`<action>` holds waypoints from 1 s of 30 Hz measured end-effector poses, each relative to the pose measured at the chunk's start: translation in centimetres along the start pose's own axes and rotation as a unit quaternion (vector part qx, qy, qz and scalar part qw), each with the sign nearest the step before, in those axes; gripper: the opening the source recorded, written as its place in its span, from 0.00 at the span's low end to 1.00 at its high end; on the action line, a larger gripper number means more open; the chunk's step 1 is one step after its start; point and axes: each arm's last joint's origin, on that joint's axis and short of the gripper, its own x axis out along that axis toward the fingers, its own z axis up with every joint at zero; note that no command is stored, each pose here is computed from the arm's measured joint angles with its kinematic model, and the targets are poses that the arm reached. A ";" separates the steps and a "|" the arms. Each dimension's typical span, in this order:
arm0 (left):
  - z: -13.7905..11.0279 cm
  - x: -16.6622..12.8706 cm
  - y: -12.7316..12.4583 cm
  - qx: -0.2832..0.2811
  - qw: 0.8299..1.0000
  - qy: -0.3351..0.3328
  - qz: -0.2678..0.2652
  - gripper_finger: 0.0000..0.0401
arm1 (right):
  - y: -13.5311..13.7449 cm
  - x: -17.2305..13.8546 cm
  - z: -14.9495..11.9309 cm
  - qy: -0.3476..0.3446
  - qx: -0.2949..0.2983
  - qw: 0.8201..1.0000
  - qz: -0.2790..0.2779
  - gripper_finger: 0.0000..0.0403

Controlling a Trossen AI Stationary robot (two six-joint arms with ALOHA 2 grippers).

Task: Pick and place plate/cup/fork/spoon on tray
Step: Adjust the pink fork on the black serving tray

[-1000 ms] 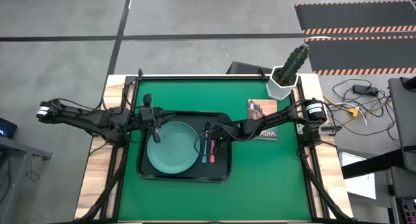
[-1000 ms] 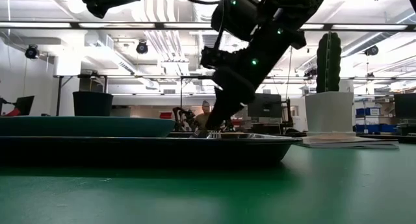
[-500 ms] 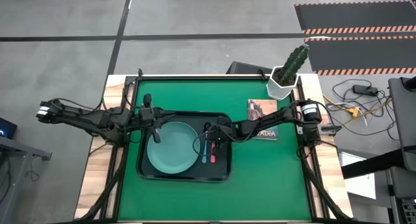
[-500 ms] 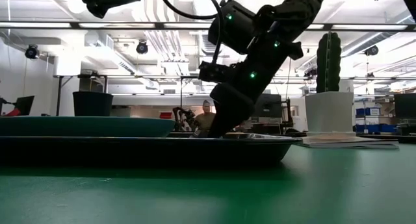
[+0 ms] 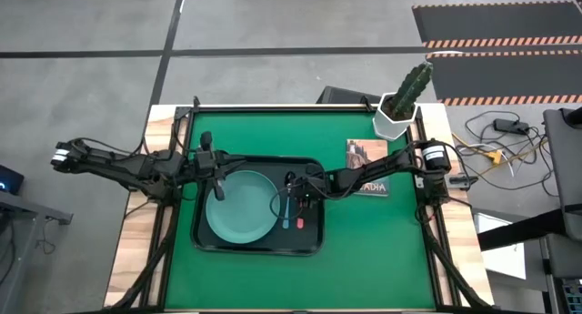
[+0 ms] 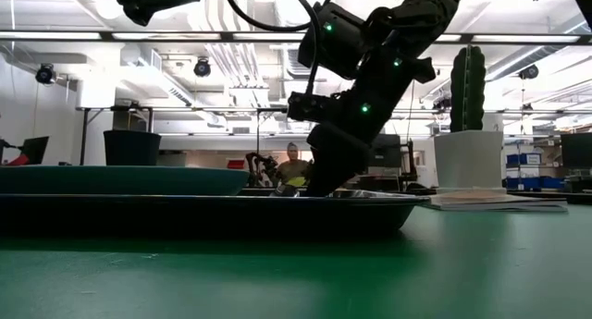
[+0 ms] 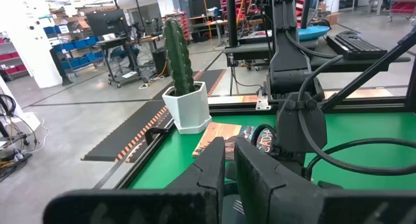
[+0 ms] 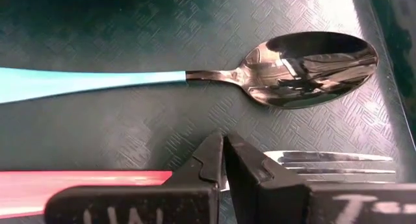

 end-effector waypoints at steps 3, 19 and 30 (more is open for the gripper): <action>0.0 0.0 0.0 0.000 1.000 0.000 0.000 0.04 | 0.0 0.0 -0.1 0.005 -0.005 1.000 -0.001 0.02; 0.0 0.0 0.0 0.000 1.000 0.000 0.000 0.04 | 2.6 -1.2 0.7 -0.003 -0.023 0.999 0.046 0.02; 0.0 0.0 0.0 0.000 1.000 0.000 0.000 0.04 | 3.8 -1.4 -0.4 0.030 -0.022 0.998 0.048 0.02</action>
